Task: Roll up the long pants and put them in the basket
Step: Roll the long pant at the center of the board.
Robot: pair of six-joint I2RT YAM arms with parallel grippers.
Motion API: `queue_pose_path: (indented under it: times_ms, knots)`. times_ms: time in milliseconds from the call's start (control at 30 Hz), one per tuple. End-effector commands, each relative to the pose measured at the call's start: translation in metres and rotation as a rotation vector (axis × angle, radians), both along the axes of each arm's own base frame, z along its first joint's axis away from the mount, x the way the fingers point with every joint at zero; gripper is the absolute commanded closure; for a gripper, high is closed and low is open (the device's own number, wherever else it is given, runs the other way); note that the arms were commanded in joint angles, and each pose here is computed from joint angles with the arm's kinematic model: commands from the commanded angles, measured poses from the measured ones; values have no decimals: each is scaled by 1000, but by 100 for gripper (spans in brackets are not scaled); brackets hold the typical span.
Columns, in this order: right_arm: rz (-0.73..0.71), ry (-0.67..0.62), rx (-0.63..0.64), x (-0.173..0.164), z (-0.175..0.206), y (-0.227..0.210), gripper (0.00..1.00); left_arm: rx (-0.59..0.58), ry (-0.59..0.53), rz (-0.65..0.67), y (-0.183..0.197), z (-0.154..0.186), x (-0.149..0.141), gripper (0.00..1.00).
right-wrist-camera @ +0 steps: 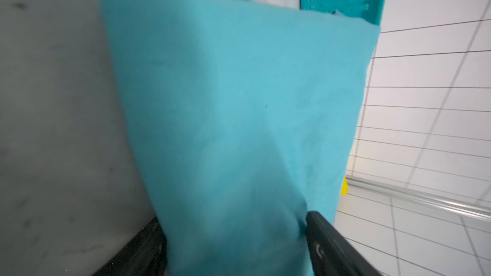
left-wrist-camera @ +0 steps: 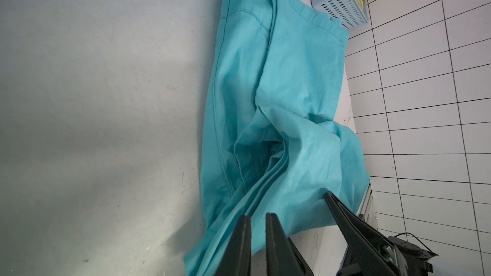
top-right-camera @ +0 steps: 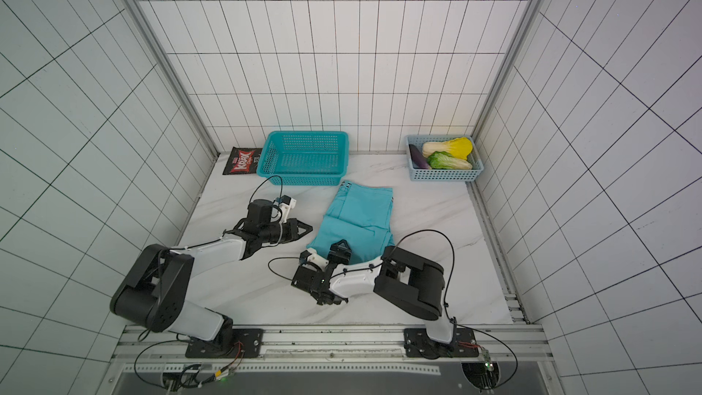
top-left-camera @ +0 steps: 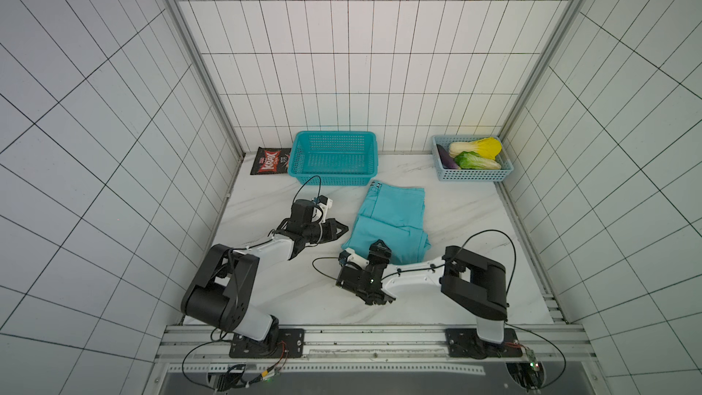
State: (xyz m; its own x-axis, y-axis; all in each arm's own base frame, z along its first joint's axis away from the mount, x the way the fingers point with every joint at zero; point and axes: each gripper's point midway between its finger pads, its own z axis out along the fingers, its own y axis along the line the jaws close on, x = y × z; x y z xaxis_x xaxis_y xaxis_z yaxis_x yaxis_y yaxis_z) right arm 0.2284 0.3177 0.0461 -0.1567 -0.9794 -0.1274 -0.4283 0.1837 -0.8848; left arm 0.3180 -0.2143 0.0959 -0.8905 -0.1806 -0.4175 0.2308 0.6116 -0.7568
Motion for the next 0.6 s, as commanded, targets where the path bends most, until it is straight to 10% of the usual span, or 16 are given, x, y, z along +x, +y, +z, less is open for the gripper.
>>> queue_pose_path:
  times_ms: [0,133,300,567]
  knots:
    - [-38,76,-208,8,-59,-32,18,-39,-63,-12,-2,23,3,84]
    - [-60,137,-196,22,-73,-31,24,-42,-75,-10,0,28,1,84]
    - [-77,265,-134,35,-83,-31,59,-46,-92,16,12,35,1,84]
    - [-108,440,9,39,-69,-37,86,-30,-113,48,29,43,-1,84]
